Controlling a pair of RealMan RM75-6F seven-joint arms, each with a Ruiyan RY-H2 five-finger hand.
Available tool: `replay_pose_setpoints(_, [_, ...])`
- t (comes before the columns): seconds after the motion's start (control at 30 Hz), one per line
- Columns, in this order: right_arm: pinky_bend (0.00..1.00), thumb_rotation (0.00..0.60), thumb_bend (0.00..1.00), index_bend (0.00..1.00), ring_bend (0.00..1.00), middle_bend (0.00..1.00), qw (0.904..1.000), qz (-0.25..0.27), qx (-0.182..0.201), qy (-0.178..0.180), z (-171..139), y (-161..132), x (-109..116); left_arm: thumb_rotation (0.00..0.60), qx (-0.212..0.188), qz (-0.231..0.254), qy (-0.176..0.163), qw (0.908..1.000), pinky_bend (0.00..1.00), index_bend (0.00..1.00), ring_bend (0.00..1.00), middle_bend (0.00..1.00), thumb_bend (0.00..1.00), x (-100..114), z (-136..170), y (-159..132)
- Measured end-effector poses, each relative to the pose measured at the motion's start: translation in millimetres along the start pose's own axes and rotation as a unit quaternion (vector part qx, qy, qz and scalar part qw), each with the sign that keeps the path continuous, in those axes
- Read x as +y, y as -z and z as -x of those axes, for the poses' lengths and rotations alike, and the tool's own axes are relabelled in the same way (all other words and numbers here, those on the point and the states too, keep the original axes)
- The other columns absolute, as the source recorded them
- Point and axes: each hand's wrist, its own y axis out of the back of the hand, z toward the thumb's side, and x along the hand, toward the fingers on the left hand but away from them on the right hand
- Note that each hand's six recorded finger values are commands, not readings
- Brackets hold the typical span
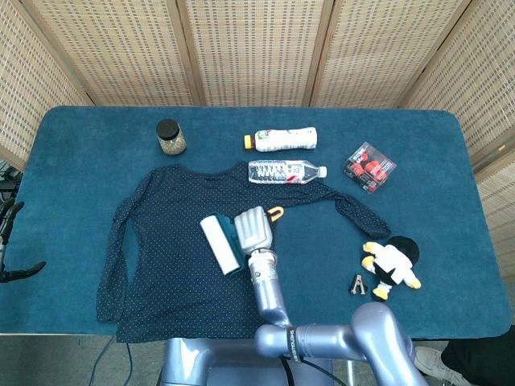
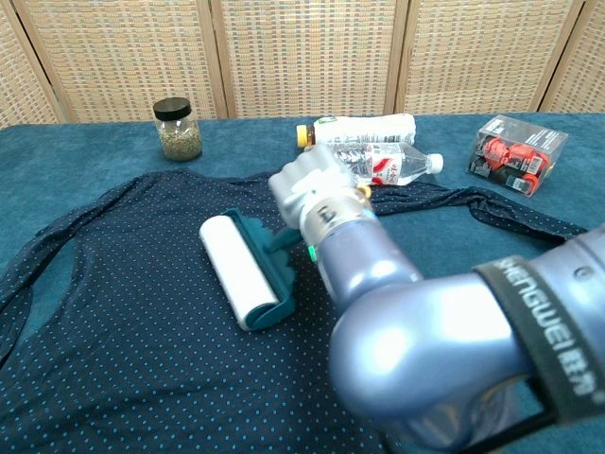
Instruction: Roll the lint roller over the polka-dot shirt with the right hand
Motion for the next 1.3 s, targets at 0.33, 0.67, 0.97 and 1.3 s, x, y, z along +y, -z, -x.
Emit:
replay_pose_setpoints(0.33, [1.00,0.600,0.88,0.72,1.00,1.00,0.9999,-0.008,0.006,0.010,-1,-12,3,0.600,0.003,0.000,-0.001,1.0000,0.00,0.00,0.00,0.00,0.00,1,0,3])
replay_pose_setpoints(0.67, [1.00,0.600,0.87,0.72,1.00,1.00,0.9961,-0.038,-0.079,-0.007,24,74,-26,0.600,0.000,-0.003,-0.001,1.0000,0.00,0.00,0.00,0.00,0.00,0,0,-1])
replay_pose_setpoints(0.97, [1.00,0.600,0.76,0.57,1.00,1.00,0.9928,-0.028,-0.112,-0.035,29,119,-48,0.600,-0.004,-0.008,0.001,1.0000,0.00,0.00,0.00,0.00,0.00,-2,1,-5])
replay_pose_setpoints(1.3, [1.00,0.600,0.00,0.00,1.00,1.00,0.9952,0.015,-0.094,-0.024,20,120,-35,0.600,-0.007,-0.006,-0.007,0.9999,0.00,0.00,0.00,0.00,0.00,2,6,-6])
